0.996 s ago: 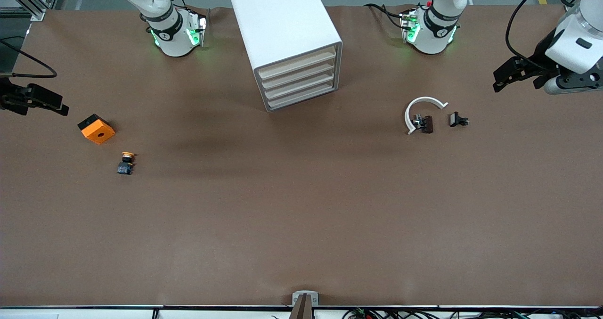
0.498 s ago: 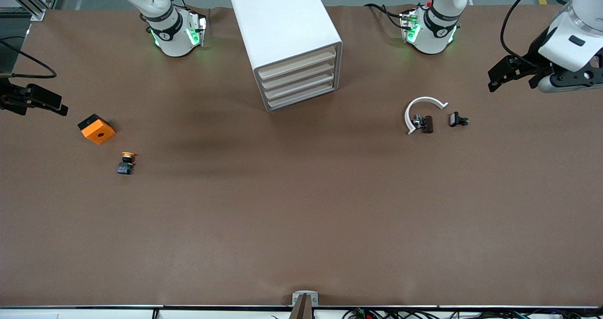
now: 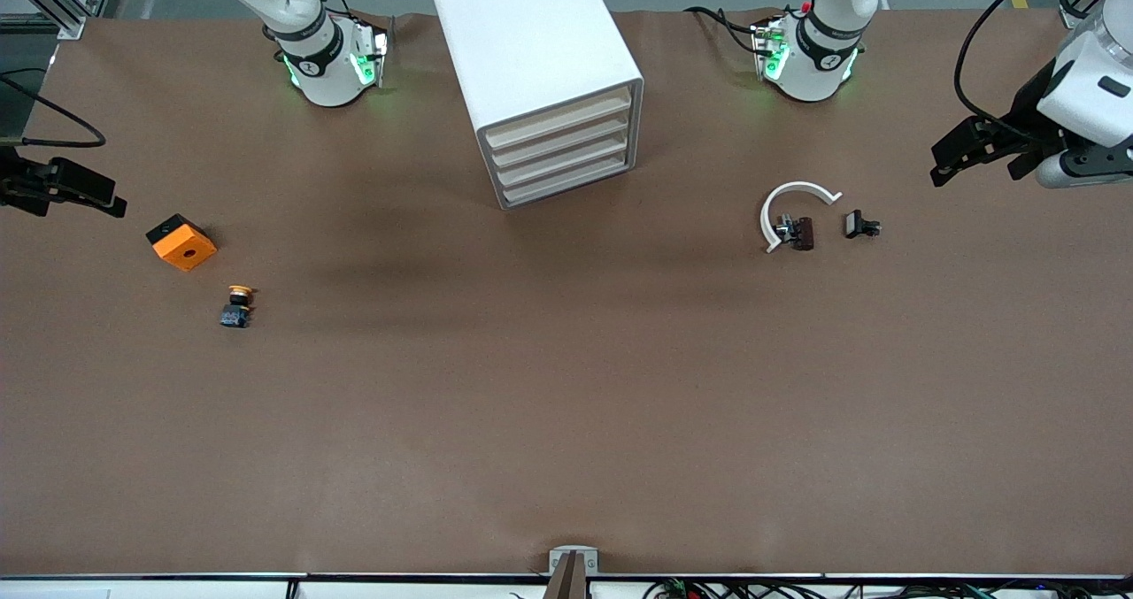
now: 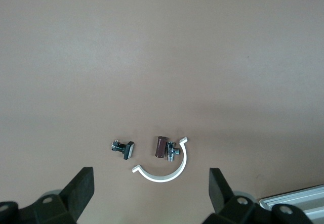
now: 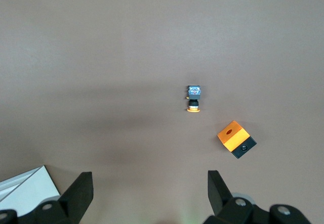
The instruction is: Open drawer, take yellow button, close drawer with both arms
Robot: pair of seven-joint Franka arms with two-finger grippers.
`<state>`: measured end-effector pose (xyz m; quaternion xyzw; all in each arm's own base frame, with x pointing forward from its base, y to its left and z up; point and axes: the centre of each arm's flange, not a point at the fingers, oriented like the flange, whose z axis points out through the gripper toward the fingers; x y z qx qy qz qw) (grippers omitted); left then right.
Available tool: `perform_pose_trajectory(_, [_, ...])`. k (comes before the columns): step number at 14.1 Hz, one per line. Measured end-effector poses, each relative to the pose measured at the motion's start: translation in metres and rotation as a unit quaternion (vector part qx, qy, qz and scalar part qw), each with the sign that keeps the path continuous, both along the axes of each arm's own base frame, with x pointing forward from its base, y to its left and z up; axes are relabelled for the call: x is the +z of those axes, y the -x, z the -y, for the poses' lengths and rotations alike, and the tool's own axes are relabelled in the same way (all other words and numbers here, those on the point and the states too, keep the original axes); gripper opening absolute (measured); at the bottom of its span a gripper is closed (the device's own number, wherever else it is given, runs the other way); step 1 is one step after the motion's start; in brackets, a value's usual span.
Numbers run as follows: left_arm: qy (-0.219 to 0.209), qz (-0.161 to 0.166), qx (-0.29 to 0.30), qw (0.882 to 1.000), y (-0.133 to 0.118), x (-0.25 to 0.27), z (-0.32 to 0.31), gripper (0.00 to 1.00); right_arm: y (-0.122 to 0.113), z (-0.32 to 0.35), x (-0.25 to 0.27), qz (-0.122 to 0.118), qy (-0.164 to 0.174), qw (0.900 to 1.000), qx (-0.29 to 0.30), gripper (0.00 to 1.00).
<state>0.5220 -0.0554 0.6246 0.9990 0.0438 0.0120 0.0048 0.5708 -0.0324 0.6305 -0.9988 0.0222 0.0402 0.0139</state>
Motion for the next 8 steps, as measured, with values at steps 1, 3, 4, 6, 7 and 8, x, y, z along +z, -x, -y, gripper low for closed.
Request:
perform_pose_trajectory(1, [0.0, -0.001, 0.0, 1.0, -0.0013, -0.0014, -0.0002, 1.0, 0.0, 0.0, 0.0, 0.0, 0.0, 1.0, 0.0, 1.0])
perform_pose_trajectory(3, [-0.003, -0.003, -0.003, 1.0, -0.0027, -0.0031, -0.0009, 1.0, 0.0, 0.0, 0.0, 0.0, 0.0, 1.0, 0.0, 1.0])
perform_pose_trajectory(4, [-0.005, -0.003, -0.006, 1.0, -0.0028, -0.003, -0.0013, 1.0, 0.0, 0.0001, 0.0, 0.0, 0.0, 1.0, 0.0, 1.0])
perform_pose_trajectory(6, [-0.009, -0.002, -0.015, 1.0, -0.0029, -0.0028, -0.0026, 1.0, 0.0, 0.0001, 0.0, 0.0, 0.0, 1.0, 0.0, 1.0])
perform_pose_trajectory(7, [-0.012, -0.002, -0.019, 1.0, -0.0032, -0.0027, -0.0039, 1.0, 0.0, 0.0001, 0.0, 0.0, 0.0, 1.0, 0.0, 1.0])
perform_pose_trajectory(8, [-0.013, -0.002, -0.019, 1.0, -0.004, -0.0027, -0.0053, 1.0, 0.0, 0.0, 0.0, 0.0, 0.0, 1.0, 0.0, 1.0])
